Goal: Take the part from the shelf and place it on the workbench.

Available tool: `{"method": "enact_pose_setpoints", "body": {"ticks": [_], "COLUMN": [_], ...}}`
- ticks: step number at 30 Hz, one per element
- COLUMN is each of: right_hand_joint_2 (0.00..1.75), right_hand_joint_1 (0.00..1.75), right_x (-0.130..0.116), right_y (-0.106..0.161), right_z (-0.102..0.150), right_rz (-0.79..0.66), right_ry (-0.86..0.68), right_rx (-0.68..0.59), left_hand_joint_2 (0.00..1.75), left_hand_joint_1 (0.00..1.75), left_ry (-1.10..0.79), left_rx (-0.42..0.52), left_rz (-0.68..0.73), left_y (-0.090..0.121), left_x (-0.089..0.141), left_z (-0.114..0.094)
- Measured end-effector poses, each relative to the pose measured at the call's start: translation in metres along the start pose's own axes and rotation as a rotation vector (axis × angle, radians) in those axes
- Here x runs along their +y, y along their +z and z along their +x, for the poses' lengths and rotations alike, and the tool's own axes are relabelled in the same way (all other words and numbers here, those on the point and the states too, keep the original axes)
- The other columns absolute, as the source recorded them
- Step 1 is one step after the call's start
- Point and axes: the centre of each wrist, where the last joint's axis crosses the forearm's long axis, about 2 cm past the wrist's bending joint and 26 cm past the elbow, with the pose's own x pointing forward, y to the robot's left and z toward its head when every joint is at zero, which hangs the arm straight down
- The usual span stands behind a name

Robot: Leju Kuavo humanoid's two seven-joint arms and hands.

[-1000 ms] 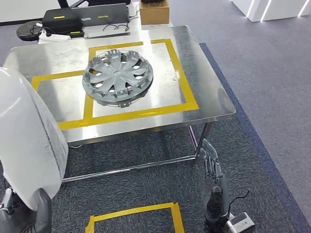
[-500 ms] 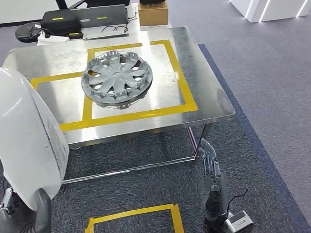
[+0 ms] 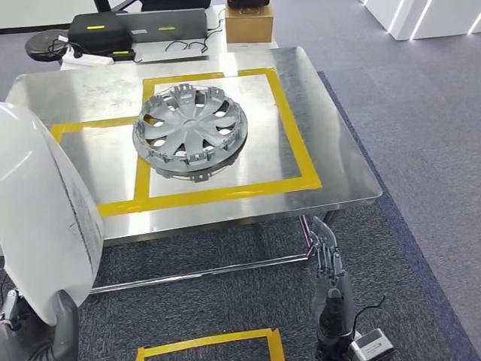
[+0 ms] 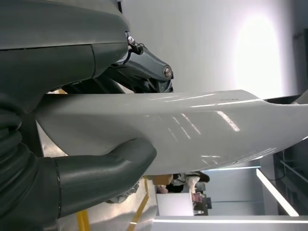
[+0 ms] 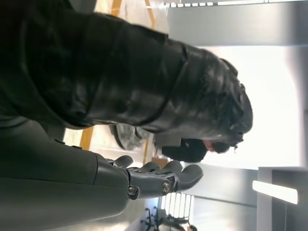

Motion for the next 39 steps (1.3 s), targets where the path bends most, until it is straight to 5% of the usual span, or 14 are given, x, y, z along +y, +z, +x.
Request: {"method": "enact_pose_setpoints", "body": {"ticks": [17, 39], "right_hand_joint_2": [0.0, 0.0], "right_hand_joint_1": [0.0, 0.0], "right_x": [0.001, -0.001], "right_y": [0.0, 0.002], "right_z": [-0.002, -0.002], "right_rz": [0.017, 0.018], "right_ry": [-0.03, -0.044], "right_rx": [0.016, 0.03], "left_hand_joint_2": [1.75, 1.75], "left_hand_joint_1": [1.75, 1.75], "left_ry": [-0.076, -0.223], "left_rx": [0.04, 0.097], "left_rz": [0.058, 0.125], "left_y": [0.0, -0.005], "left_x": [0.024, 0.025], "left_z": [-0.007, -0.01]}}
